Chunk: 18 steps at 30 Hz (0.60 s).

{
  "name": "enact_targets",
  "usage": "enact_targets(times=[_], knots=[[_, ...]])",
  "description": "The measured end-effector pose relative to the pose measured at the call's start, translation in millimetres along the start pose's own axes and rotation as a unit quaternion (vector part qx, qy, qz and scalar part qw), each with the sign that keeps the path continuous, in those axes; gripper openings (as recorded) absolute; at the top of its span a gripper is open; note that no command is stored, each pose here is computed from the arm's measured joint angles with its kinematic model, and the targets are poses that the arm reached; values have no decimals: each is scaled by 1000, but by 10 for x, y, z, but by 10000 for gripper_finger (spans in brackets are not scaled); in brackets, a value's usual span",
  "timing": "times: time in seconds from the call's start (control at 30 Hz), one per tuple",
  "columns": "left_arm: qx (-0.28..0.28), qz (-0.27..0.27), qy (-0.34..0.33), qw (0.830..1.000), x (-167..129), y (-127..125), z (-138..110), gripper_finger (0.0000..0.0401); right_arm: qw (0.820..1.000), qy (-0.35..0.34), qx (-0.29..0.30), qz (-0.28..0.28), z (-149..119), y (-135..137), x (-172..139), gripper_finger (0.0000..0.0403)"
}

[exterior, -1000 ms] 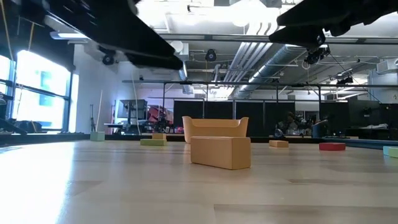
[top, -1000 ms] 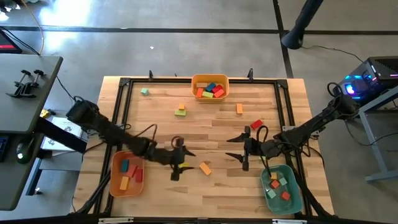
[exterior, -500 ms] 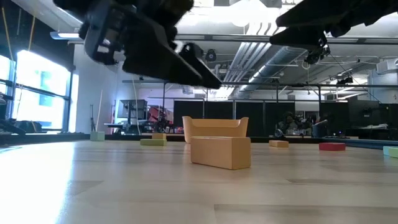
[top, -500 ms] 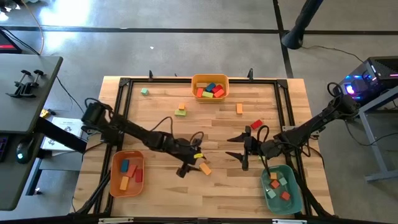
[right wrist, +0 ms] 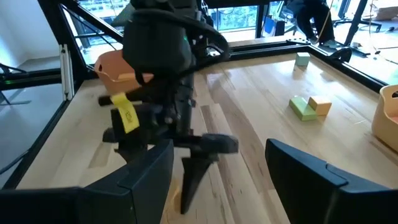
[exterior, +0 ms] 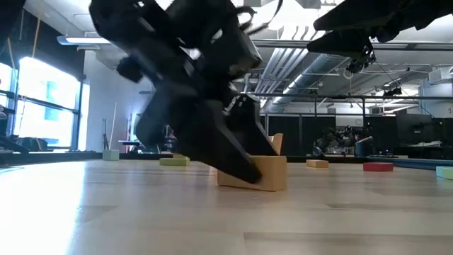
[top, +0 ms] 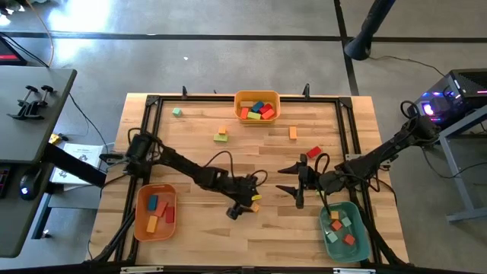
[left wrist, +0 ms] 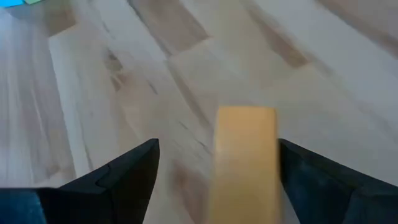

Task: Sort blocks by size
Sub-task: Put the yellow wide rectangular block into the yellow bin

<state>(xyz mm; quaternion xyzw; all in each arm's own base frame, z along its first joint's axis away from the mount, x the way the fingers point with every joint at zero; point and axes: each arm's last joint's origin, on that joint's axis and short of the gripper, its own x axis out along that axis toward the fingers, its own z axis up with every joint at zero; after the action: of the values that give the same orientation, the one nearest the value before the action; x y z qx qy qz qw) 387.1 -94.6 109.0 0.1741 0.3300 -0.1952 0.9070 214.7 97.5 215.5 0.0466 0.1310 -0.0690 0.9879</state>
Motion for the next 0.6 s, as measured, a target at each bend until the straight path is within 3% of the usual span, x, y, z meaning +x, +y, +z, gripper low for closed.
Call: enact_targets(times=[0.2,0.43,0.53,0.6], knots=[[-46,-2,25,999,3,87,-86,259,1000,5,-4,-1,-12,-2,0,252],[-126,22,30,991,-69,241,-103,102,1000,18,-23,2,-46,17,-19,252],[-170,67,42,982,-308,377,-19,92,999,28,-41,8,-65,40,-67,252],[-190,125,52,972,-570,528,49,92,999,27,-45,-2,-62,38,-97,252]])
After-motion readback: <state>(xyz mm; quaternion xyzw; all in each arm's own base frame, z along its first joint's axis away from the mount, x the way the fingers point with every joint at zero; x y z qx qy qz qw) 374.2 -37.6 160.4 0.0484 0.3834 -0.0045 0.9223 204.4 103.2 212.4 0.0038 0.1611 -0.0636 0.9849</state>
